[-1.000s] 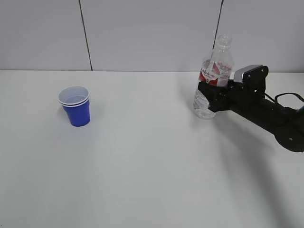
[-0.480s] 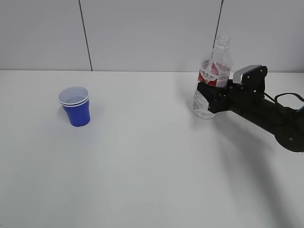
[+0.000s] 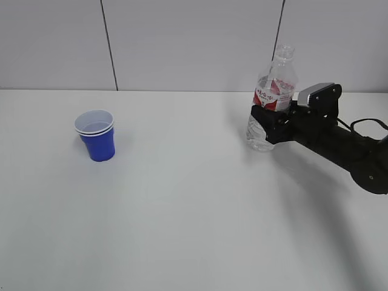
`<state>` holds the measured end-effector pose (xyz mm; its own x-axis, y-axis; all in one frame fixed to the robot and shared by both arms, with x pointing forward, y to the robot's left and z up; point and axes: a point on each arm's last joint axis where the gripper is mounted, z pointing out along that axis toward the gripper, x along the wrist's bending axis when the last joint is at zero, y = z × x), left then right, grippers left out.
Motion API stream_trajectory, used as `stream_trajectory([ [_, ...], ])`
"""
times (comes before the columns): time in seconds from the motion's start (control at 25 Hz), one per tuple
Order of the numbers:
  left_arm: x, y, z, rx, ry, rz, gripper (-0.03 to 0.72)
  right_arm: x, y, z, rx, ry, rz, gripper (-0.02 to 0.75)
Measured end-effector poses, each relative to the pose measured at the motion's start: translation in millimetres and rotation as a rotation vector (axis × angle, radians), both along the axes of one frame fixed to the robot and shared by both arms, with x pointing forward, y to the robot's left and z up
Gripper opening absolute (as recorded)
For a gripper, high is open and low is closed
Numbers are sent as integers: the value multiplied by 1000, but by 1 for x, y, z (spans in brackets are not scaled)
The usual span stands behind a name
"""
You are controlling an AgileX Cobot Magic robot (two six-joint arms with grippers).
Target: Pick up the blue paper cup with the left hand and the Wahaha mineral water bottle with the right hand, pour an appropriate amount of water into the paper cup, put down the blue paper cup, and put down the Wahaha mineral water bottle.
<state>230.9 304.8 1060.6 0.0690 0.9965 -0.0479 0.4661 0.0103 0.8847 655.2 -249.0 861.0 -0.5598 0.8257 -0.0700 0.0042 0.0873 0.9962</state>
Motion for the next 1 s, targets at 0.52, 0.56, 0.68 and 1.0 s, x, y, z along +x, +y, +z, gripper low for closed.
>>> stream_trajectory([
  [0.52, 0, 0, 0, 0, 0, 0, 243, 0, -1, 0, -63, -38, -5, 602],
  [0.56, 0, 0, 0, 0, 0, 0, 243, 1, -1, 0, -67, -41, -6, 603],
  [0.68, 0, 0, 0, 0, 0, 0, 243, 1, -2, 0, -73, -48, -20, 603],
  [1.0, 0, 0, 0, 0, 0, 0, 243, -3, -3, -5, -70, -24, -34, 603],
])
